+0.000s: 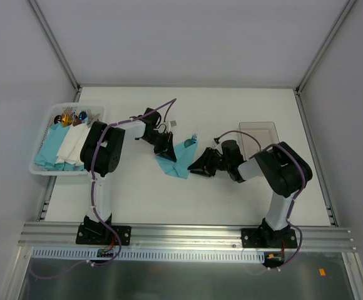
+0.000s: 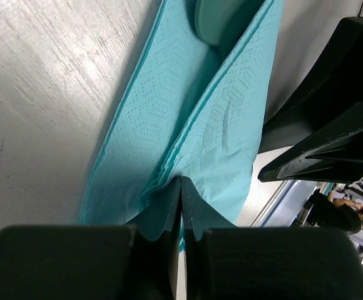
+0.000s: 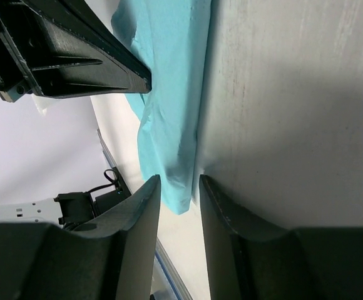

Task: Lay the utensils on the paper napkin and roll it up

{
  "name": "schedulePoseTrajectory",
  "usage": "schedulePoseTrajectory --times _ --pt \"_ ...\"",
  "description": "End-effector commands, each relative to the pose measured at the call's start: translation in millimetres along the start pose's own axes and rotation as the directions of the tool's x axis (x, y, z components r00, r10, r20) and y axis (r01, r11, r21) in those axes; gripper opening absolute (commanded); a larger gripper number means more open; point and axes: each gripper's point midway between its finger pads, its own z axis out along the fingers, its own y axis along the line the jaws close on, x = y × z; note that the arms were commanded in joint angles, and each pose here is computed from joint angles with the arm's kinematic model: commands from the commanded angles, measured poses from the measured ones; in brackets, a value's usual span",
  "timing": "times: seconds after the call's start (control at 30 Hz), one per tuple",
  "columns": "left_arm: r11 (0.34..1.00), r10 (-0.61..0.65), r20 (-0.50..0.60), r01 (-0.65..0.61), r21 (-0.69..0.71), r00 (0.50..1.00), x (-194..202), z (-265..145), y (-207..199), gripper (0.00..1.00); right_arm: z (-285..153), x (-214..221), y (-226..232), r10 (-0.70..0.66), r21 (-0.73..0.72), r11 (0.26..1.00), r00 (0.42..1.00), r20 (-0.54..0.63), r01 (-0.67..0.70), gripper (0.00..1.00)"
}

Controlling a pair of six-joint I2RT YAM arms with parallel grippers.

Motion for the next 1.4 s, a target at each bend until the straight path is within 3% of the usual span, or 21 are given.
schedulePoseTrajectory --times 0.0,0.17,0.37,0.5,0.53,0.8,0.87,0.9,1.0,1.2,1.37 --pt "0.992 -0.052 -0.051 0.046 -0.12 0.997 22 6 37 0.0 -2 26 -53 0.05 0.196 0.98 0.998 -0.033 -0.043 0.35" --pt "0.992 -0.05 -0.05 0.044 -0.12 0.997 22 5 37 0.0 7 27 -50 0.053 0.187 0.981 0.998 -0.042 -0.044 0.34" --pt "0.992 -0.049 -0.051 0.043 -0.12 0.997 23 6 37 0.0 12 29 -51 0.062 0.189 0.981 0.997 -0.055 -0.051 0.24" --pt "0.991 -0.053 -0.053 0.046 -0.122 0.997 23 6 38 0.0 10 31 -55 0.066 0.199 0.978 0.996 -0.053 -0.055 0.01" --pt "0.992 -0.054 -0.054 0.047 -0.12 0.997 24 6 37 0.0 9 31 -55 0.067 0.198 0.979 0.996 -0.056 -0.055 0.0" --pt "0.99 -0.087 -0.062 0.08 -0.113 0.994 34 3 33 0.0 -9 16 -62 0.049 0.223 0.974 0.998 -0.044 -0.038 0.01" --pt "0.989 -0.099 -0.061 0.091 -0.114 0.993 38 2 32 0.0 -16 17 -65 0.053 0.265 0.964 0.996 -0.071 -0.032 0.14" --pt "0.988 -0.108 -0.064 0.099 -0.12 0.992 40 2 33 0.0 -18 8 -63 0.017 0.262 0.965 0.998 -0.068 0.001 0.29" --pt "0.985 -0.123 -0.063 0.114 -0.13 0.99 41 3 34 0.0 -28 3 -59 0.004 0.295 0.955 0.996 -0.084 0.021 0.48" --pt "0.981 -0.13 -0.06 0.119 -0.152 0.99 48 5 39 0.0 -44 -24 -15 -0.136 0.27 0.954 0.991 -0.003 0.131 0.42" --pt "0.979 -0.136 -0.062 0.124 -0.164 0.989 50 8 43 0.0 -40 -29 32 -0.21 0.202 0.959 0.977 0.038 0.199 0.25"
